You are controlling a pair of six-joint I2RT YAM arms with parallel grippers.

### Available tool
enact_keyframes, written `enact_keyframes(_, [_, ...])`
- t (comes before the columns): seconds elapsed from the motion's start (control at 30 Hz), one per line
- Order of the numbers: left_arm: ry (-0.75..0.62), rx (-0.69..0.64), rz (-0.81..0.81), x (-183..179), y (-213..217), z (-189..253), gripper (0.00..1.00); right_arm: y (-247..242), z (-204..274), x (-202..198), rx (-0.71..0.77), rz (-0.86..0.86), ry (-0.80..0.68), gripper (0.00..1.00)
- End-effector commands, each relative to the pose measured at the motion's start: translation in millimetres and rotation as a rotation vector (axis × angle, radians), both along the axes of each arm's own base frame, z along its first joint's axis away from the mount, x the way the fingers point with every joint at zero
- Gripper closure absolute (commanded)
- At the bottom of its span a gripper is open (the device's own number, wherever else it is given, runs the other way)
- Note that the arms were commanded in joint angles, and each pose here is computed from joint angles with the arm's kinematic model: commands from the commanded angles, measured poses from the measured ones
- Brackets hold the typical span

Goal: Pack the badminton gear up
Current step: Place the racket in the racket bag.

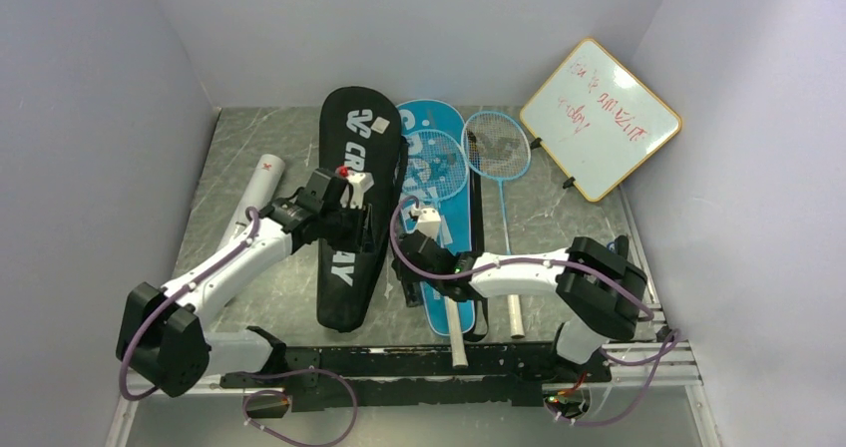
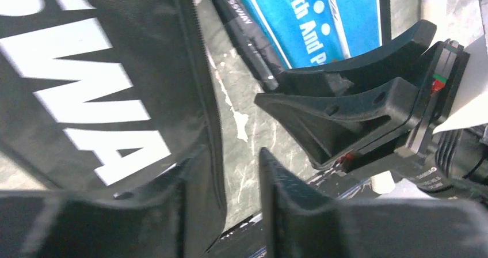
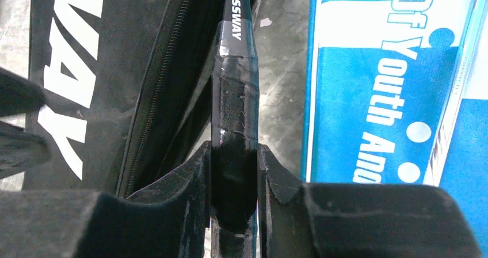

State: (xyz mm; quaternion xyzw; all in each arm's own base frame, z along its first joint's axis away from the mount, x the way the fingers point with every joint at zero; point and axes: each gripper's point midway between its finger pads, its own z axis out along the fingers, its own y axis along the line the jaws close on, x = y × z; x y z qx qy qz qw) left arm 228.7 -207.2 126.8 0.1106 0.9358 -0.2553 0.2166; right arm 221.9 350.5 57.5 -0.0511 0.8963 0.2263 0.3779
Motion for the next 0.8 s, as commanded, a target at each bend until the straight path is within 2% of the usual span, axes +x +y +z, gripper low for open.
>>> enact_keyframes(0.0, [-0.096,0.070,0.079,8,21,13,0.52,25,45,4,0.210,0.080,-0.042,0.70])
enact_keyframes(0.17, [-0.134,0.139,0.167,20,39,12,0.46,26,34,-2,0.191,0.121,-0.001,0.65])
enact_keyframes(0.3, [-0.115,0.088,0.205,30,45,9,0.46,32,26,-2,0.189,0.141,0.029,0.65])
enact_keyframes(0.4, [-0.085,0.037,0.246,35,57,3,0.45,37,20,-1,0.168,0.144,0.052,0.51])
enact_keyframes(0.47, [-0.068,0.010,0.272,36,66,-1,0.45,38,19,-3,0.164,0.155,0.055,0.49])
enact_keyframes(0.67, [-0.035,-0.022,0.407,38,84,-11,0.40,25,16,-1,0.175,0.129,0.118,0.51])
enact_keyframes(0.77, [-0.021,-0.039,0.465,37,87,-19,0.38,15,7,-4,0.178,0.117,0.171,0.56])
